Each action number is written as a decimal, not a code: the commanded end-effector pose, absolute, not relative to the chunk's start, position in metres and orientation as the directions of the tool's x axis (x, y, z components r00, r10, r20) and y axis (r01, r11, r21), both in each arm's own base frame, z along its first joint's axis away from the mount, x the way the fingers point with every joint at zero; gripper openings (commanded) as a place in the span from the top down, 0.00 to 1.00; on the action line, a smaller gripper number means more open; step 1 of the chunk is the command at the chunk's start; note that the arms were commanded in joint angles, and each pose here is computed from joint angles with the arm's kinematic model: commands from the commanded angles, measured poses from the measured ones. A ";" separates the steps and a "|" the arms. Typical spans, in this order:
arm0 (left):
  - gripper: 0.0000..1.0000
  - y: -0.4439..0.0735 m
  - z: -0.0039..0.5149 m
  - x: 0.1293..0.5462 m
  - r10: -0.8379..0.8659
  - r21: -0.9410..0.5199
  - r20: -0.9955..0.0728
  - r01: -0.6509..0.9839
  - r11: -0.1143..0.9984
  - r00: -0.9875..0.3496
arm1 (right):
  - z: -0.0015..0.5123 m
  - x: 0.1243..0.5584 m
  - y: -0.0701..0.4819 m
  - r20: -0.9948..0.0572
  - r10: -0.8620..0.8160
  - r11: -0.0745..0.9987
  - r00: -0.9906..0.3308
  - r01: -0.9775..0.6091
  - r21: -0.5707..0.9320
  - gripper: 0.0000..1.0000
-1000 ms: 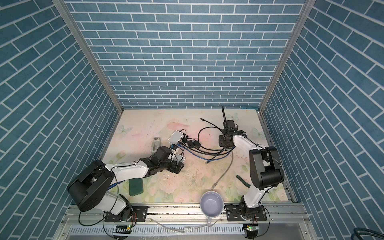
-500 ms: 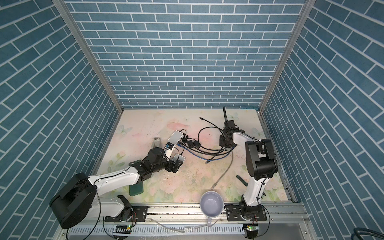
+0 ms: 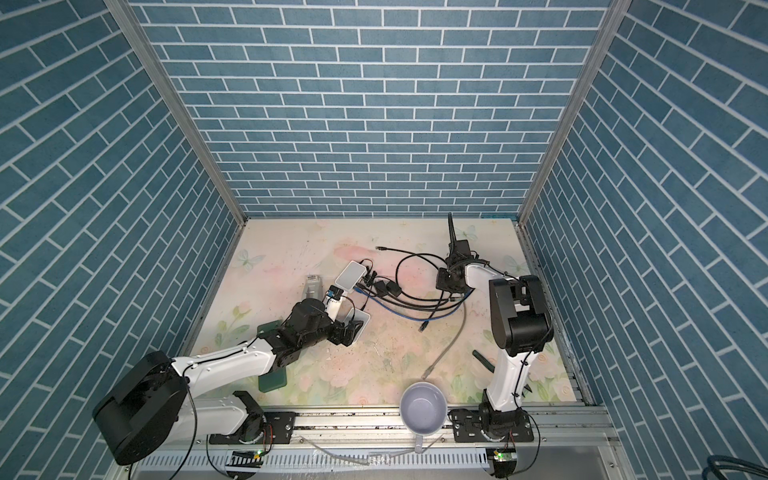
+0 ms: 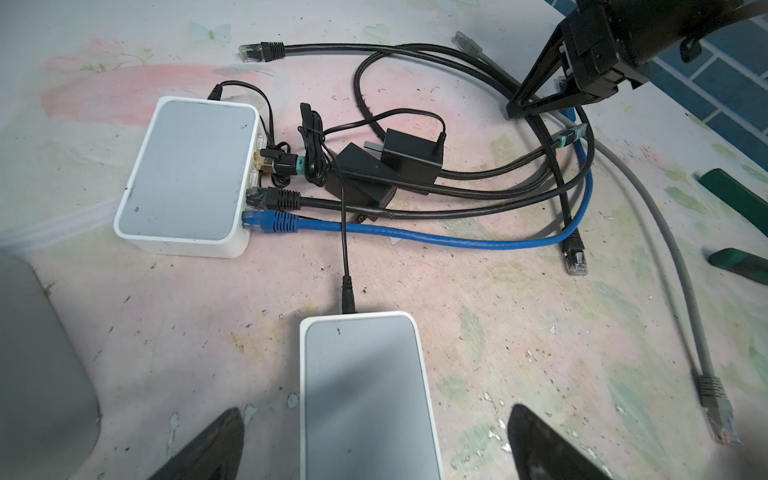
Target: Insert the plug into the switch port
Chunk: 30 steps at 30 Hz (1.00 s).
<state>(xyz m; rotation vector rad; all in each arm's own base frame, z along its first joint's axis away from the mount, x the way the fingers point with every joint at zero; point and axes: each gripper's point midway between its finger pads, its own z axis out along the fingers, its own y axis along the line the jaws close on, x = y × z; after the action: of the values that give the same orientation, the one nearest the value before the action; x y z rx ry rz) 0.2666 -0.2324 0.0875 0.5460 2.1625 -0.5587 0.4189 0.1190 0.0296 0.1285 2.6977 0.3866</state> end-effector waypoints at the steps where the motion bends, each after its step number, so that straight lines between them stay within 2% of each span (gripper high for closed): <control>1: 0.01 -0.233 0.095 0.268 0.166 -0.211 -0.818 0.556 0.804 -0.550 | 0.041 0.433 0.121 -0.422 0.237 0.929 -0.875 0.077 0.362 1.00; 14: 0.00 -0.230 0.103 0.276 0.098 -0.226 -0.845 0.518 0.825 -0.525 | 0.096 0.454 0.119 -0.550 0.407 0.860 -0.730 0.103 0.500 1.00; 24: 0.00 -0.234 0.127 0.280 0.092 -0.196 -0.888 0.553 0.810 -0.450 | 0.135 0.448 0.095 -0.652 0.426 0.879 -0.627 0.114 0.464 1.00; 30: 0.00 -0.251 0.141 0.288 0.142 -0.163 -0.896 0.608 0.777 -0.422 | 0.143 0.444 0.095 -0.664 0.417 0.882 -0.620 0.100 0.461 1.00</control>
<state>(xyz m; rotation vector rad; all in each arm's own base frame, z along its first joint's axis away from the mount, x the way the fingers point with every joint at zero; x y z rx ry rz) 0.2807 -0.2378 0.1242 0.5084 2.0122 -0.5756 0.4474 0.1004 0.1399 0.3433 2.2320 0.4974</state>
